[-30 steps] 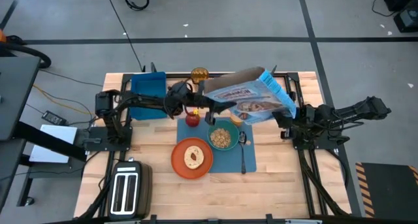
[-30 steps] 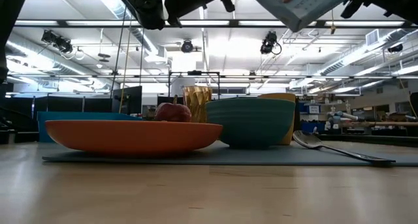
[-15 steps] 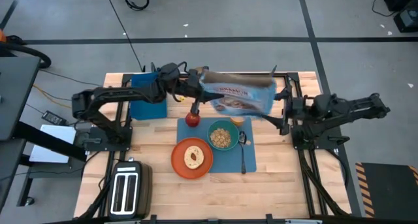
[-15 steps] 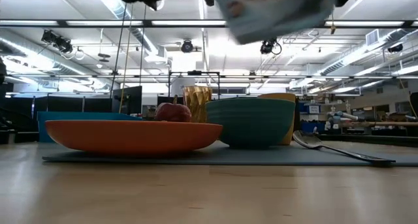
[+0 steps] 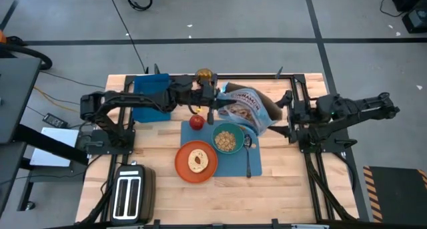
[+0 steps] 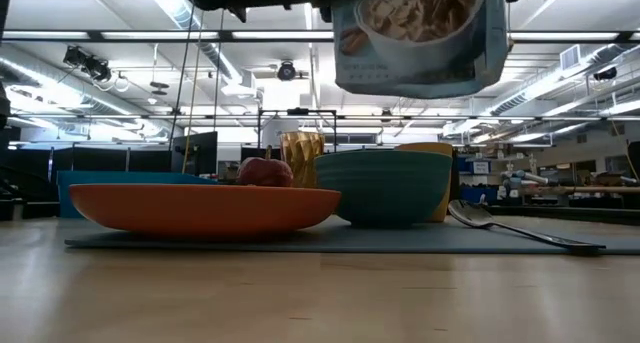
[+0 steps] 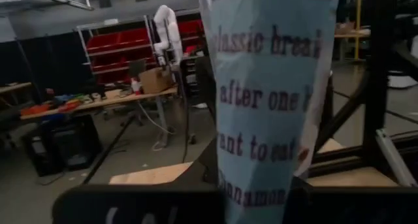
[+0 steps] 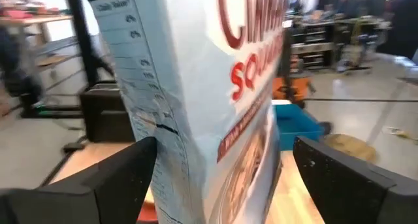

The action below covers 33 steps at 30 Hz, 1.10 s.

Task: Arrange a breakfast setting
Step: Pour the cereal into the green bowl

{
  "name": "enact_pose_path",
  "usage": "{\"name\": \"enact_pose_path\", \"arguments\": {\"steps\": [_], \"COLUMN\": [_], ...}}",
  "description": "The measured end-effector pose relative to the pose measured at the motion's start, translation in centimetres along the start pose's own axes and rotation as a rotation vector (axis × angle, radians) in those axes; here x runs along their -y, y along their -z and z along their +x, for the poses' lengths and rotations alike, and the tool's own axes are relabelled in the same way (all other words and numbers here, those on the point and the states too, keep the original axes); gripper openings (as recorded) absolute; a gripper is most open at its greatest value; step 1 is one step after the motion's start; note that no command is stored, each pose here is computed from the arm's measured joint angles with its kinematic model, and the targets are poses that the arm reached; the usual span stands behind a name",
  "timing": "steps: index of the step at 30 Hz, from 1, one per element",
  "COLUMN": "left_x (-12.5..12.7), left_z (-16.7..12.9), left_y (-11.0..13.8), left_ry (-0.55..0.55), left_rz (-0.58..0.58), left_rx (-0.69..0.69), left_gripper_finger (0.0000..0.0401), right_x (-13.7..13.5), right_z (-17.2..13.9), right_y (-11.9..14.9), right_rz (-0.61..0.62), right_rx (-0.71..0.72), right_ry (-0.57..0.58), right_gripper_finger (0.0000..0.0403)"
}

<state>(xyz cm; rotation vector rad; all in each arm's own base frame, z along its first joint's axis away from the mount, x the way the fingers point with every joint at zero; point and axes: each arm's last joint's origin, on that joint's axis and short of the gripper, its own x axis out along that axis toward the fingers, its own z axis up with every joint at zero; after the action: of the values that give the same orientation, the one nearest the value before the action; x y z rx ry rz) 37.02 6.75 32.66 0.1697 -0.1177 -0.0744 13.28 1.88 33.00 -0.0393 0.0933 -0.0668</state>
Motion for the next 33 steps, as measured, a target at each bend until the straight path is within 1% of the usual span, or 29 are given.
{"name": "enact_pose_path", "arguments": {"steps": [1, 3, 6, 8, 12, 15, 18, 20, 22, 25, 26, 29, 33], "left_x": [-0.1, -0.1, -0.3, -0.3, -1.4, -2.8, -4.2, -4.7, -4.9, -4.8, -4.6, -4.2, -3.7], "left_z": [0.0, -0.1, -0.4, -0.5, -1.1, -1.9, -2.6, -2.9, -3.0, -2.9, -2.8, -2.6, -2.5], "left_y": [0.1, 0.0, -0.5, -0.8, -1.3, -2.4, -3.1, -3.3, -3.3, -3.2, -3.2, -3.4, -3.7], "left_ry": [-0.002, 0.003, 0.051, 0.044, -0.030, -0.086, -0.124, -0.137, -0.139, -0.130, -0.126, -0.114, -0.091], "left_rz": [-0.003, -0.016, -0.015, -0.050, -0.180, -0.251, -0.319, -0.330, -0.342, -0.363, -0.372, -0.383, -0.402], "left_rx": [-0.005, 0.002, 0.028, 0.032, 0.041, 0.124, 0.186, 0.210, 0.213, 0.210, 0.211, 0.228, 0.263], "left_gripper_finger": [0.0014, 0.0014, 0.0014, 0.0014, 0.0014, 0.0014, 0.0014, 0.0014, 0.0014, 0.0014, 0.0014, 0.0014, 0.0014], "right_x": [-0.1, -0.1, 0.1, 0.4, 0.9, 1.1, 1.0, 1.0, 1.0, 1.0, 1.0, 0.7, 0.3], "right_z": [0.0, -0.1, -0.5, -0.9, -2.1, -2.4, -2.1, -1.6, -1.0, 0.0, 0.2, 0.9, 1.9], "right_y": [0.1, 0.2, 0.2, 0.2, 0.7, 1.5, 2.9, 4.0, 4.6, 5.3, 5.3, 5.4, 5.6], "right_rz": [0.004, 0.019, 0.022, 0.009, -0.022, -0.050, -0.070, -0.082, -0.089, -0.144, -0.158, -0.214, -0.243], "right_rx": [-0.006, -0.016, -0.017, -0.022, -0.056, -0.123, -0.163, -0.188, -0.173, -0.169, -0.159, -0.163, -0.184], "right_ry": [-0.023, -0.028, 0.046, 0.090, 0.164, 0.207, 0.236, 0.289, 0.363, 0.474, 0.493, 0.479, 0.427], "right_gripper_finger": [0.0367, 0.0366, 0.0366, 0.0366, 0.0365, 0.0365, 0.0365, 0.0365, 0.0365, 0.0365, 0.0364, 0.0361, 0.0357]}}
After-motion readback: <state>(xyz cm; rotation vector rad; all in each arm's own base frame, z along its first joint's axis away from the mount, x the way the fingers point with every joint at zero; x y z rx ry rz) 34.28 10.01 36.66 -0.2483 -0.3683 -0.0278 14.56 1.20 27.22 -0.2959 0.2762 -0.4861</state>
